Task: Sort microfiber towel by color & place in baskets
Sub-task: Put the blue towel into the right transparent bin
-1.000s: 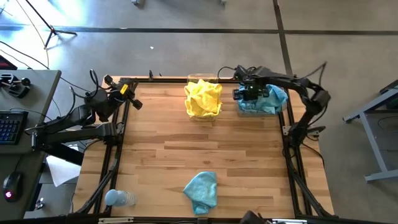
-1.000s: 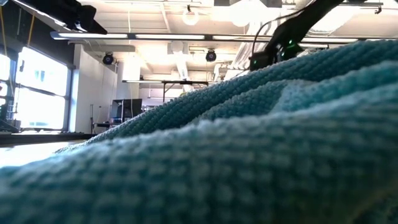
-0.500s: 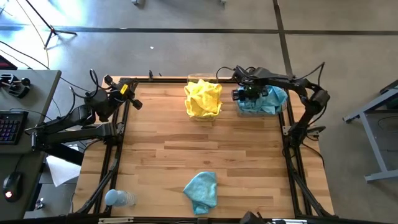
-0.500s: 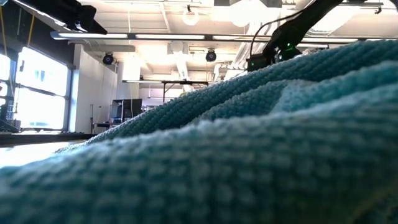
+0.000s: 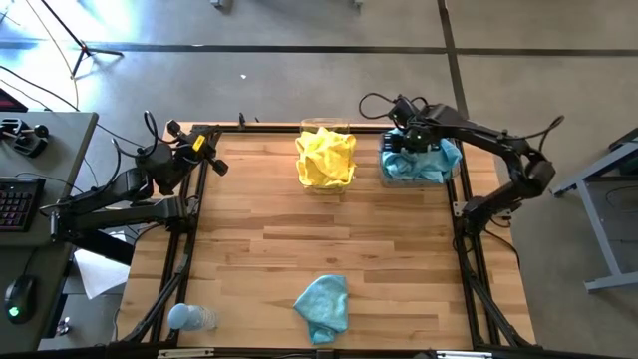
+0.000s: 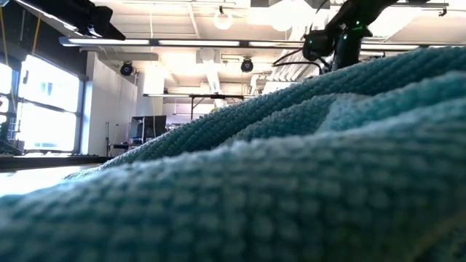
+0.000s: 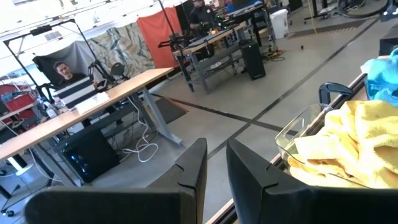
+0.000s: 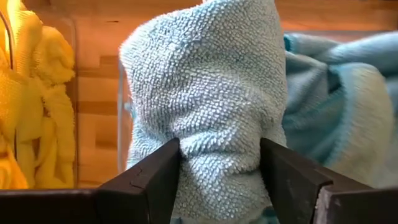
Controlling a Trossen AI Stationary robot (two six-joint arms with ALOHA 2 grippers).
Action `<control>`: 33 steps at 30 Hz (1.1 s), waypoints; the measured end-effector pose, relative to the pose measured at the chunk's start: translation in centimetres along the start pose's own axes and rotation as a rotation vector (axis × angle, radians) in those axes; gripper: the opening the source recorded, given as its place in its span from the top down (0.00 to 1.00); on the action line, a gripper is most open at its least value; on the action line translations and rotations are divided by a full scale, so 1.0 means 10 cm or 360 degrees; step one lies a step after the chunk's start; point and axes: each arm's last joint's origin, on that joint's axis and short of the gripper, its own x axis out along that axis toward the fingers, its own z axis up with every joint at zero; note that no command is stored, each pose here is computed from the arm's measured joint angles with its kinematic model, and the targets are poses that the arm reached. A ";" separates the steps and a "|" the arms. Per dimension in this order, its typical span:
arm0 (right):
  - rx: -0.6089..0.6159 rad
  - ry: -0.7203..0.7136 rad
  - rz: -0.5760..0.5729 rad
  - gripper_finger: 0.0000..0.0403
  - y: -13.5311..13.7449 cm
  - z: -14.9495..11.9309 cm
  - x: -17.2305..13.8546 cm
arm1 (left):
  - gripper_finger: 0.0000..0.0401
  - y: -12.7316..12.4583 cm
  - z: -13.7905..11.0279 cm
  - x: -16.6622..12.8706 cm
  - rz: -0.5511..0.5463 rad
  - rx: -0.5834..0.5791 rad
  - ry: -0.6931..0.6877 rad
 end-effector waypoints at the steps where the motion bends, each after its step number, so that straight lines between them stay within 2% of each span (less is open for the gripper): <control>1: 0.0009 0.0007 -0.0005 0.48 -0.01 -0.01 -0.02 | 0.88 0.00 0.00 0.00 0.0000 -0.0001 0.0000; 9: 0.0064 0.0259 -0.0025 0.48 -0.11 -0.14 -0.10 | 0.88 0.00 0.00 0.00 0.0000 -0.0001 0.0000; 11: 0.0053 0.0221 -0.0140 0.48 -0.15 -0.16 -0.11 | 0.88 0.00 0.00 0.00 0.0000 0.0000 -0.0001; 13: 0.0067 0.0082 -0.0285 0.48 -0.16 -0.15 -0.11 | 0.88 0.00 0.00 0.00 0.0000 0.0000 0.0000; 14: 0.0049 0.0038 -0.0287 0.48 -0.15 -0.14 -0.11 | 0.88 0.00 0.00 0.00 0.0000 0.0000 0.0000; 18: -0.0192 0.0094 0.0108 0.48 0.01 -0.09 -0.11 | 0.88 0.00 0.00 0.00 0.0000 0.0027 0.0000; 19: -0.0189 0.0089 0.0128 0.48 0.02 -0.09 -0.11 | 0.88 0.00 0.00 0.00 0.0000 0.0028 0.0000; 23: 0.0010 0.0060 -0.0089 0.48 -0.10 -0.08 -0.10 | 0.88 0.00 0.00 0.00 0.0000 0.0028 0.0000; 27: -0.0083 0.0125 -0.0025 0.48 -0.09 -0.09 -0.10 | 0.88 0.00 0.00 0.00 0.0000 0.0042 0.0000; 33: -0.0031 0.0126 0.0053 0.48 -0.09 -0.07 -0.23 | 0.88 0.00 0.00 0.00 0.0000 0.0042 0.0000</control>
